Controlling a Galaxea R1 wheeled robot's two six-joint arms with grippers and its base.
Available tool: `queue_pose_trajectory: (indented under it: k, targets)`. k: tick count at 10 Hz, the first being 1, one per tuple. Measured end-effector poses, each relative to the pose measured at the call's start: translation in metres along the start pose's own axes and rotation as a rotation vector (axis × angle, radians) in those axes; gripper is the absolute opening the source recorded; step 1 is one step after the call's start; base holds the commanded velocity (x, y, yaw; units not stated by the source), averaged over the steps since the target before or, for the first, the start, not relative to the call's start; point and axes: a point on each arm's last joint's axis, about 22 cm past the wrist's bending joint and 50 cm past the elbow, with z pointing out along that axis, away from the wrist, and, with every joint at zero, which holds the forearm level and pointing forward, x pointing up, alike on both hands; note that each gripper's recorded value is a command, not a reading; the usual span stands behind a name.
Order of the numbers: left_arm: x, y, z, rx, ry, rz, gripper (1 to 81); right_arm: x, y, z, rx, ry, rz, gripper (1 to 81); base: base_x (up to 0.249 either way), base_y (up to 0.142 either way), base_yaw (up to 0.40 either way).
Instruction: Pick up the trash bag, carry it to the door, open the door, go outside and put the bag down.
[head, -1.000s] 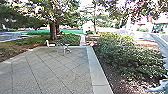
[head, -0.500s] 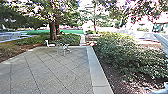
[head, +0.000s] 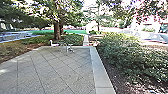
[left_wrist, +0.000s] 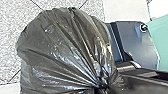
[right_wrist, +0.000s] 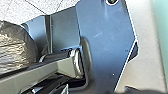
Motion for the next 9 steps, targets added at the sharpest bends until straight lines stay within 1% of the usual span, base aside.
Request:
queue_pose_trajectory:
  k: [2, 4, 6, 7, 9]
  targets:
    - [-0.017, -0.006, -0.003, 0.011, 0.015, -0.072, 1.0, 0.015, -0.003, -0.001, -0.006, -0.015, -0.067, 81.1, 0.0, 0.0, 0.0]
    - [-0.03, -0.007, -0.004, 0.017, 0.036, -0.139, 1.0, 0.027, -0.006, -0.001, -0.012, -0.035, -0.135, 81.1, 0.0, 0.0, 0.0]
    - [-0.044, -0.008, -0.006, 0.023, 0.05, -0.201, 1.0, 0.036, -0.009, -0.001, -0.019, -0.057, -0.194, 81.1, 0.0, 0.0, 0.0]
    - [-0.056, -0.007, -0.007, 0.027, 0.041, -0.228, 1.0, 0.031, -0.009, 0.0, -0.021, -0.079, -0.21, 81.1, 0.0, 0.0, 0.0]
    - [-0.085, -0.01, -0.012, 0.04, 0.002, -0.274, 1.0, 0.015, -0.009, 0.003, -0.022, -0.139, -0.228, 81.1, 0.0, 0.0, 0.0]
